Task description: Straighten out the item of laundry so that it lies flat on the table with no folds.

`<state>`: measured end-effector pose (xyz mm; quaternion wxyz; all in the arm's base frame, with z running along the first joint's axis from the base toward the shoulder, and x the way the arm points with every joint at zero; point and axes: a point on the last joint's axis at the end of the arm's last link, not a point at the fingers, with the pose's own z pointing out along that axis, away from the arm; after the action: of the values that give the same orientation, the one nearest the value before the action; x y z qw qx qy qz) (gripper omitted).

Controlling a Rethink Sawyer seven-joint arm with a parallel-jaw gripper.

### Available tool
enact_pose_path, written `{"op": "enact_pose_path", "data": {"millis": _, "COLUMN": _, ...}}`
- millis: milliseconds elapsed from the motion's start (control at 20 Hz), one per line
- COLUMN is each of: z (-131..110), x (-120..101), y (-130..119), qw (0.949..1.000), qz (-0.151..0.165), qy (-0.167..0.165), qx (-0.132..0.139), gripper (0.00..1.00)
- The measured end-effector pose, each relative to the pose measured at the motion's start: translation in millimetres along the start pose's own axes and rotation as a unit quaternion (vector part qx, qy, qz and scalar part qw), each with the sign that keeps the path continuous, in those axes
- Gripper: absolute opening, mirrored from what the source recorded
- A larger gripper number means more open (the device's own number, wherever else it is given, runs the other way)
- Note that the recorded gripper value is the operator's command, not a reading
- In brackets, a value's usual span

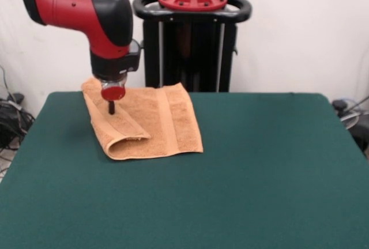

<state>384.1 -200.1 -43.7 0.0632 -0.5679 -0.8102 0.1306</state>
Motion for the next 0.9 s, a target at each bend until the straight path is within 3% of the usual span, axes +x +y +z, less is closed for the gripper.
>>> {"op": "enact_pose_path", "data": {"millis": 350, "z": -6, "x": -8, "y": 10, "qw": 0.9993, "qz": 0.034, "qy": 0.012, "qx": 0.010, "gripper": 1.00}}
{"op": "enact_pose_path", "data": {"millis": 900, "z": -42, "x": -45, "y": 47, "qw": 0.9940, "qz": 0.104, "qy": 0.001, "qx": -0.033, "gripper": 1.00}}
